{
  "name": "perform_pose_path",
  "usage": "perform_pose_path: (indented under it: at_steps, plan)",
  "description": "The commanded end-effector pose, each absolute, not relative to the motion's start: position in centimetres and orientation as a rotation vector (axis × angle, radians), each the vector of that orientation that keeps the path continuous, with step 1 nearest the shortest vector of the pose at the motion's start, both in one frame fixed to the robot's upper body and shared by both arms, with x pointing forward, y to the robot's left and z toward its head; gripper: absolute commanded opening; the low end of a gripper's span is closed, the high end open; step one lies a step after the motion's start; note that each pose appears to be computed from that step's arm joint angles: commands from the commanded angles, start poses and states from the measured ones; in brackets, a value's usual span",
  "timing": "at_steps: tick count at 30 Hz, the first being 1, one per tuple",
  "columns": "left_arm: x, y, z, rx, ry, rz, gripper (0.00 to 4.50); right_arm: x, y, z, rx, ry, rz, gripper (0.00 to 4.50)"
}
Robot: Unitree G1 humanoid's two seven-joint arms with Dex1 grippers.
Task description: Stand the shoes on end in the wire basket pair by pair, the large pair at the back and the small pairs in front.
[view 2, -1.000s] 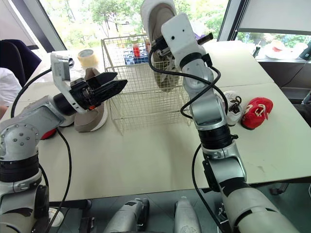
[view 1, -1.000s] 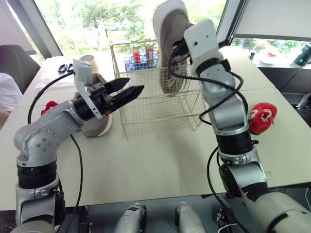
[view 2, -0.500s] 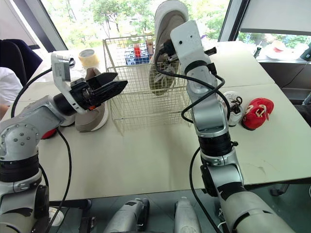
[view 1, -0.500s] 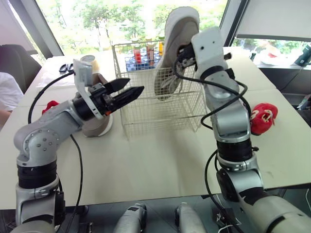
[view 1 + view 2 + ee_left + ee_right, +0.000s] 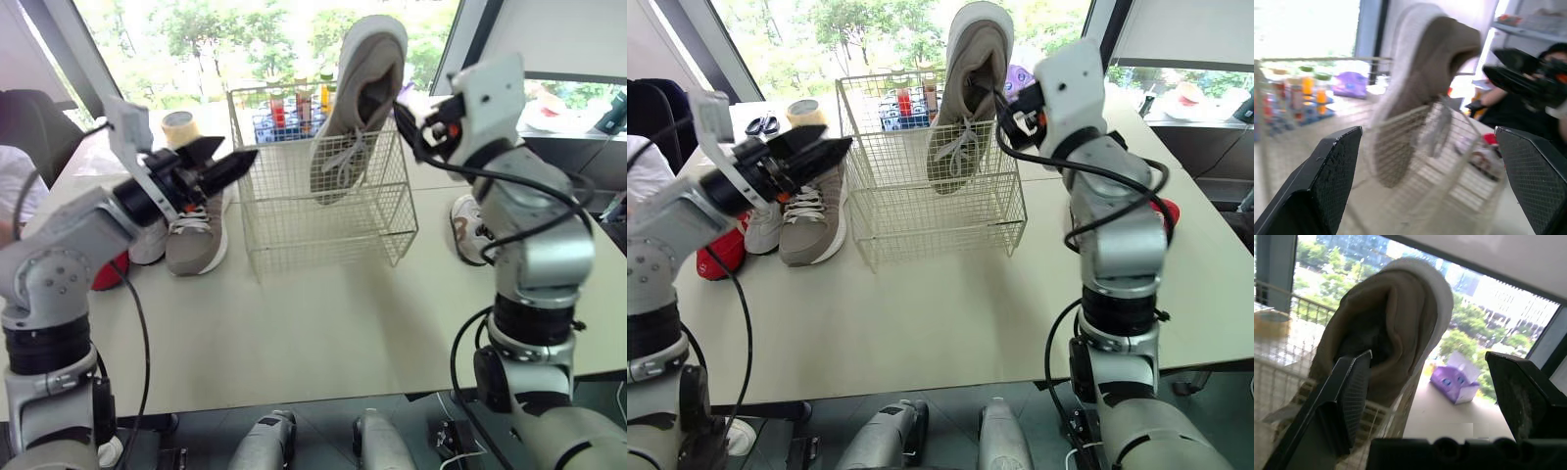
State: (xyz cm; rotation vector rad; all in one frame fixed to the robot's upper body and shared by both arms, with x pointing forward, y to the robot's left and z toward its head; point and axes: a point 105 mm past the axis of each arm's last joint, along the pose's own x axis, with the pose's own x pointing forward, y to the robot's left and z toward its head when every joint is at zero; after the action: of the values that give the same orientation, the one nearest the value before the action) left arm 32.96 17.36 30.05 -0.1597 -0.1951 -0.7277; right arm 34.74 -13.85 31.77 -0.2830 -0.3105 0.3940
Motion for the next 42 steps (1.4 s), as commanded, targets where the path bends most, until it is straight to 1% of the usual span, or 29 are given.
perform_pose_path:
  at_steps: [1,3,6,9,14,16,20,31,34,37,39,40,41,42]
  plan:
    - [35.6,20.9,30.5,-0.076,-0.172,-0.470,4.50,30.5,-11.5,31.8,-0.247,-0.302,0.737,4.01]
    - [37.1,22.2,29.9,-0.061,-0.122,-0.357,4.50,29.2,-10.8,31.7,-0.230,-0.283,0.845,4.01]
    - [38.8,23.4,28.6,-0.042,-0.049,-0.234,4.50,28.2,-10.4,32.8,-0.177,-0.301,0.928,4.01]
    - [40.0,25.1,26.6,0.005,0.061,-0.105,4.50,28.0,-10.6,34.2,-0.145,-0.331,0.939,4.01]
    - [40.4,26.9,25.1,0.003,0.143,-0.020,4.50,28.0,-10.7,34.6,-0.138,-0.336,0.936,4.01]
    - [40.5,27.4,24.2,0.007,0.178,-0.005,4.50,28.0,-10.6,34.5,-0.144,-0.332,0.944,4.01]
    - [40.8,26.6,22.9,-0.022,0.217,-0.042,4.50,28.0,-10.4,34.4,-0.147,-0.329,0.947,4.01]
    - [43.5,25.2,18.8,-0.110,0.314,-0.093,4.50,28.0,-9.9,34.4,-0.166,-0.333,0.947,4.01]
    - [44.2,24.8,18.0,-0.140,0.330,-0.108,3.61,28.0,-9.9,34.3,-0.170,-0.334,0.942,4.08]
    - [44.6,24.4,17.5,-0.146,0.345,-0.130,2.14,28.0,-9.8,34.3,-0.172,-0.333,0.941,4.08]
    - [44.7,24.1,17.3,-0.156,0.356,-0.142,1.25,28.0,-9.9,34.3,-0.174,-0.333,0.940,4.08]
    - [44.7,24.0,17.2,-0.172,0.362,-0.150,0.88,28.0,-9.8,34.3,-0.174,-0.334,0.939,4.08]
    - [44.7,23.9,17.3,-0.180,0.362,-0.153,0.57,28.0,-9.8,34.3,-0.174,-0.335,0.938,4.08]
    - [44.7,23.9,17.3,-0.184,0.363,-0.155,0.46,28.0,-9.8,34.3,-0.174,-0.336,0.938,4.08]
